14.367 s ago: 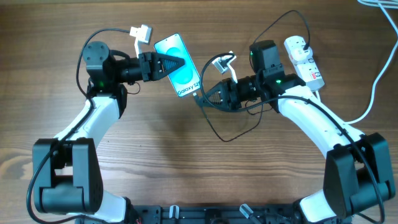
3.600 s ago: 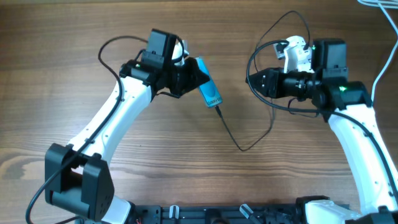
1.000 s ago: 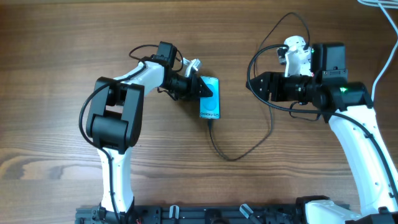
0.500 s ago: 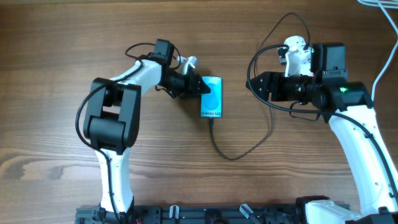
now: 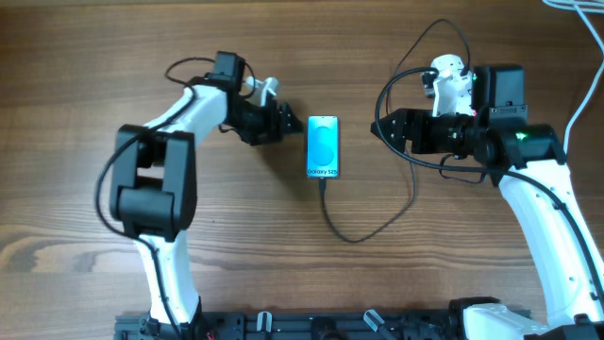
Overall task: Plug charger to phone and switch on socket
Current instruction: 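Open the left gripper and retract it toward its base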
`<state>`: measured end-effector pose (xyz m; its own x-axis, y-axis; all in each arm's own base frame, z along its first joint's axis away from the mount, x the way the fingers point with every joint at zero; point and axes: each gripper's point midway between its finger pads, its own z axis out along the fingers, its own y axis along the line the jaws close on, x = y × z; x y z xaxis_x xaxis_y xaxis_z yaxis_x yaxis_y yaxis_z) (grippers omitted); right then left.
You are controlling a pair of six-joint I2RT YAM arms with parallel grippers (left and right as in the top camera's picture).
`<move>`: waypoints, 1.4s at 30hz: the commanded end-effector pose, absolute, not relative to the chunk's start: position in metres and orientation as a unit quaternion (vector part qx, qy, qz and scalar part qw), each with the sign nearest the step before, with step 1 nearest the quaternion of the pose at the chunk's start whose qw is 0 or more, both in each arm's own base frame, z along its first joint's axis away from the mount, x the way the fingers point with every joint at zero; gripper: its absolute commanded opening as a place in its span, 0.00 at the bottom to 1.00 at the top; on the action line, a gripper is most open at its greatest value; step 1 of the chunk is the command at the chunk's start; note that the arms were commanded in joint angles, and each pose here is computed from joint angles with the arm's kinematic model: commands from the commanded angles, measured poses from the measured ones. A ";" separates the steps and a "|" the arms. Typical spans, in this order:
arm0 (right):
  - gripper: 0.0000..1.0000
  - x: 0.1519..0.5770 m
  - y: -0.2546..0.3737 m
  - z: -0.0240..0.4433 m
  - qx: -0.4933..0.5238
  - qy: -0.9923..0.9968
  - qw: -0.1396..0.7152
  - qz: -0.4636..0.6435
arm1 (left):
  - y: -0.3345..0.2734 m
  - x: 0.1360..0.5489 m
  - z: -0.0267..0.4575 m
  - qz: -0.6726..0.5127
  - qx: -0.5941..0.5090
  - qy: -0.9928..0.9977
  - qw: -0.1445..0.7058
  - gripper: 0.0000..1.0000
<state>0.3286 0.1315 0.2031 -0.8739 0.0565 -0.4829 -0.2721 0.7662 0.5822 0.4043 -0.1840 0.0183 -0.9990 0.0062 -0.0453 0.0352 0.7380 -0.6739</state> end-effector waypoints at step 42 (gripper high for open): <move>0.97 0.356 0.108 0.201 0.031 0.919 0.276 0.279 | -0.030 0.123 0.328 -0.164 -0.083 0.843 0.506 1.00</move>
